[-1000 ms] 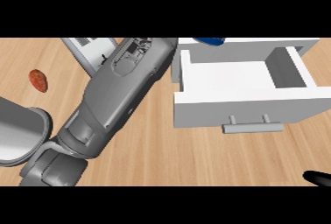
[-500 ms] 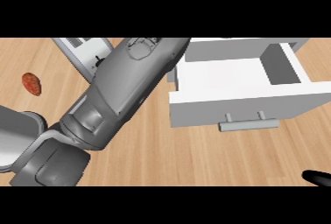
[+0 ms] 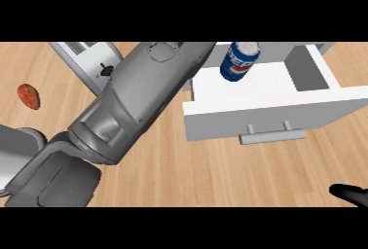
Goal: Pick up the can, place it into the drawer and close the drawer
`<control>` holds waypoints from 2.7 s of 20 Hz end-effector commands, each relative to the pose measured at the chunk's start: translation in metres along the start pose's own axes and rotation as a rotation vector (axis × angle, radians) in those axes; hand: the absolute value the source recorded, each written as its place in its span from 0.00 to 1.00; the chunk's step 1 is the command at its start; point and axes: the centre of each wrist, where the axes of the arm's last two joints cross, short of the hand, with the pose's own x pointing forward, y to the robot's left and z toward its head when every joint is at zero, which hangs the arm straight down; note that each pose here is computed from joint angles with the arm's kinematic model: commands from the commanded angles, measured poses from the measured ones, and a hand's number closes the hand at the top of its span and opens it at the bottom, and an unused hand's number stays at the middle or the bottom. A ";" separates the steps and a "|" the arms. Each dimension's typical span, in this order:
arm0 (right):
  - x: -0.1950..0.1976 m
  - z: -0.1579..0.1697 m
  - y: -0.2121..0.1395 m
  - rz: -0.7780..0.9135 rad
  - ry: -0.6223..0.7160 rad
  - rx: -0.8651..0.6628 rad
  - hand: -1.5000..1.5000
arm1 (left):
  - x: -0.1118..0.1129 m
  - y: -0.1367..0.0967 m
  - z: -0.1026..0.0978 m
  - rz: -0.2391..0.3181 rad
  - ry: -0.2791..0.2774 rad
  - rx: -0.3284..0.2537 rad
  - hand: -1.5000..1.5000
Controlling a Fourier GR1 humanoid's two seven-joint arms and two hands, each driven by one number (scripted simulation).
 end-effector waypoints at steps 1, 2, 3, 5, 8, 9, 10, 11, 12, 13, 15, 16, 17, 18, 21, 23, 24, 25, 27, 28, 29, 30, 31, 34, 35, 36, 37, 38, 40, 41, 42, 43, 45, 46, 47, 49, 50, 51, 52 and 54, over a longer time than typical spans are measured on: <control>0.009 -0.007 -0.009 0.020 -0.003 -0.006 0.00 | -0.009 0.004 -0.004 -0.016 -0.003 0.041 0.00; 0.001 -0.015 -0.001 0.020 -0.006 0.029 0.00 | 0.007 -0.004 0.000 -0.008 -0.006 0.073 0.00; 0.006 -0.006 0.009 0.033 -0.045 0.027 0.00 | -0.005 0.002 -0.003 -0.014 -0.019 0.068 0.00; 0.010 -0.010 -0.004 0.105 -0.045 0.046 0.00 | -0.015 0.002 -0.001 -0.006 -0.010 0.069 0.00; 0.000 -0.013 0.011 0.130 -0.086 0.102 0.00 | -0.005 0.000 -0.002 0.038 0.004 0.094 0.00; 0.012 -0.019 0.001 0.187 -0.125 0.084 0.00 | -0.005 0.001 -0.002 0.043 -0.012 0.078 0.00; 0.016 -0.023 0.007 0.206 -0.137 0.080 0.00 | -0.007 0.004 -0.004 0.064 0.007 0.059 0.00; 0.014 -0.025 0.009 0.247 -0.159 0.093 0.00 | 0.004 -0.002 -0.001 0.063 -0.007 0.089 0.00; 0.017 -0.030 0.019 0.259 -0.181 0.114 0.00 | 0.001 0.000 -0.003 0.063 -0.004 0.094 0.00; 0.021 -0.027 0.012 0.312 -0.193 0.118 0.00 | 0.000 0.002 -0.003 0.080 -0.004 0.081 0.00; 0.008 -0.036 0.017 0.399 -0.161 0.133 0.00 | 0.012 -0.003 -0.001 0.109 0.009 0.062 0.00; 0.013 -0.044 0.020 0.425 -0.193 0.169 0.00 | 0.003 0.000 -0.002 0.109 -0.004 0.080 0.00; -0.001 -0.047 0.024 0.440 -0.189 0.172 0.00 | 0.014 -0.003 -0.001 0.125 0.001 0.081 0.00; 0.003 -0.041 0.027 0.491 -0.200 0.179 0.00 | 0.000 0.001 -0.002 0.136 0.000 0.090 0.00; -0.009 -0.058 0.037 0.595 -0.214 0.200 0.00 | -0.001 0.001 -0.002 0.127 -0.016 0.089 0.00; -0.018 -0.065 0.051 0.639 -0.228 0.208 0.00 | 0.026 -0.008 0.001 0.123 -0.026 0.073 0.00; -0.023 -0.063 0.056 0.669 -0.228 0.231 0.00 | 0.016 -0.003 -0.003 0.110 -0.028 0.070 0.00; -0.026 -0.066 0.061 0.694 -0.229 0.233 0.00 | 0.008 -0.001 -0.003 0.108 -0.024 0.077 0.00; -0.046 -0.071 0.073 0.743 -0.224 0.244 0.00 | 0.014 -0.004 -0.002 0.093 -0.042 0.084 0.00; -0.043 -0.077 0.078 0.775 -0.225 0.258 0.00 | -0.006 0.003 -0.004 0.091 -0.037 0.104 0.00; -0.053 -0.081 0.080 0.792 -0.223 0.260 0.00 | -0.002 0.001 -0.003 0.086 -0.025 0.090 0.00; -0.047 -0.087 0.088 0.817 -0.211 0.274 0.00 | 0.013 -0.001 -0.004 0.091 -0.021 0.093 0.00; -0.071 -0.085 0.080 0.862 -0.200 0.281 0.00 | 0.002 0.010 -0.008 0.070 -0.042 0.069 0.00; -0.086 -0.097 0.098 0.922 -0.202 0.285 0.00 | 0.007 0.013 -0.010 0.084 -0.036 0.070 0.00; -0.101 -0.093 0.100 0.940 -0.190 0.285 0.00 | -0.002 0.011 -0.007 0.090 -0.012 0.054 0.00; -0.102 -0.102 0.098 0.973 -0.192 0.308 0.00 | 0.012 0.018 -0.011 0.091 -0.027 0.082 0.00; -0.104 -0.104 0.119 0.980 -0.220 0.303 0.00 | -0.004 0.011 -0.008 0.099 -0.023 0.069 0.00; -0.104 -0.110 0.119 0.973 -0.233 0.288 0.00 | 0.011 0.025 -0.014 0.114 -0.017 0.066 0.00; -0.116 -0.127 0.125 1.000 -0.225 0.290 0.00 | 0.004 0.023 -0.012 0.130 -0.025 0.063 0.00; -0.131 -0.119 0.141 1.001 -0.219 0.278 0.00 | 0.004 0.022 -0.012 0.091 -0.033 0.096 0.00; -0.133 -0.129 0.131 1.016 -0.203 0.251 0.00 | 0.016 0.033 -0.015 0.103 -0.026 0.081 0.00; -0.137 -0.133 0.124 1.014 -0.213 0.260 0.00 | -0.002 0.032 -0.014 0.112 -0.025 0.093 0.00; -0.145 -0.136 0.152 1.039 -0.200 0.249 0.00 | 0.001 0.031 -0.013 0.101 -0.018 0.109 0.00; -0.153 -0.144 0.134 1.060 -0.199 0.224 0.00 | -0.010 0.047 -0.017 0.114 -0.012 0.097 0.00; -0.166 -0.126 0.158 1.062 -0.215 0.228 0.00 | 0.003 0.047 -0.017 0.099 -0.008 0.099 0.00; -0.157 -0.144 0.167 1.068 -0.220 0.183 0.00 | -0.001 0.060 -0.020 0.099 -0.021 0.113 0.00; -0.164 -0.154 0.148 1.102 -0.209 0.157 0.00 | 0.017 0.052 -0.016 0.106 -0.032 0.094 0.00; -0.160 -0.160 0.143 1.090 -0.223 0.107 0.00 | 0.003 0.065 -0.020 0.088 -0.008 0.104 0.00; -0.158 -0.166 0.153 1.084 -0.240 0.111 0.00 | 0.018 0.069 -0.021 0.092 -0.015 0.091 0.00; -0.157 -0.174 0.153 1.087 -0.236 0.072 0.00 | -0.002 0.082 -0.022 0.083 0.001 0.105 0.00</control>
